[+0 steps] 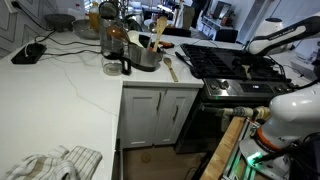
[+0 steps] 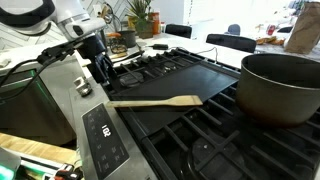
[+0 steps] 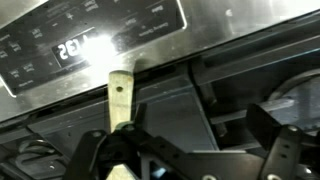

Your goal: Place the wooden spatula on the middle part of the stove

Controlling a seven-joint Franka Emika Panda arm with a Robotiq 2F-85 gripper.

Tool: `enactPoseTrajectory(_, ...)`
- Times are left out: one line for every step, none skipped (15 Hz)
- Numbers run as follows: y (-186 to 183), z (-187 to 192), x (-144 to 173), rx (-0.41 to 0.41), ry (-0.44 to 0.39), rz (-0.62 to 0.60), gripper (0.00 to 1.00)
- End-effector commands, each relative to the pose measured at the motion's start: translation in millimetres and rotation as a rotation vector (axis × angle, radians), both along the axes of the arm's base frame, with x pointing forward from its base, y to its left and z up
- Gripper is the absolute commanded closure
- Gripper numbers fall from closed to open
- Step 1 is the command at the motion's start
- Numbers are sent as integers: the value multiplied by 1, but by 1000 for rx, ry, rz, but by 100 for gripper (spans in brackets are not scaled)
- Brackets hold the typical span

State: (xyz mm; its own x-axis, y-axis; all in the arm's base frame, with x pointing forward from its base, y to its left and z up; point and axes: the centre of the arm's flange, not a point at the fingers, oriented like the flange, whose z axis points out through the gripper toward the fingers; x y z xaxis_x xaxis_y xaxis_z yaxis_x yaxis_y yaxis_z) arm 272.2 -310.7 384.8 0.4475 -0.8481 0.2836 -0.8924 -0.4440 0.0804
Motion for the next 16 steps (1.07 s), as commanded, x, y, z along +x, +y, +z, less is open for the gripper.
enactPoseTrajectory(23, 31, 0, 80, -82, 92, 0)
enactPoseTrajectory(30, 39, 3, 114, -95, 99, 1)
enactPoseTrajectory(36, 46, 5, 153, -112, 116, 0)
enactPoseTrajectory(44, 55, 6, 200, -120, 124, 0)
enactPoseTrajectory(52, 65, 8, 248, -134, 134, 0)
enactPoseTrajectory(60, 72, 8, 291, -143, 151, 0)
enactPoseTrajectory(69, 81, 9, 332, -150, 160, 0)
enactPoseTrajectory(77, 91, 10, 358, -163, 174, 0)
enactPoseTrajectory(87, 100, 10, 391, -163, 179, 0)
enactPoseTrajectory(96, 109, 11, 418, -174, 193, 0)
enactPoseTrajectory(105, 117, 12, 460, -169, 207, 0)
enactPoseTrajectory(115, 126, 13, 502, -155, 216, 0)
enactPoseTrajectory(124, 133, 13, 541, -156, 234, 0)
enactPoseTrajectory(133, 141, 13, 577, -155, 252, 0)
enactPoseTrajectory(142, 146, 14, 605, -157, 271, 0)
enactPoseTrajectory(149, 152, 15, 625, -162, 285, 0)
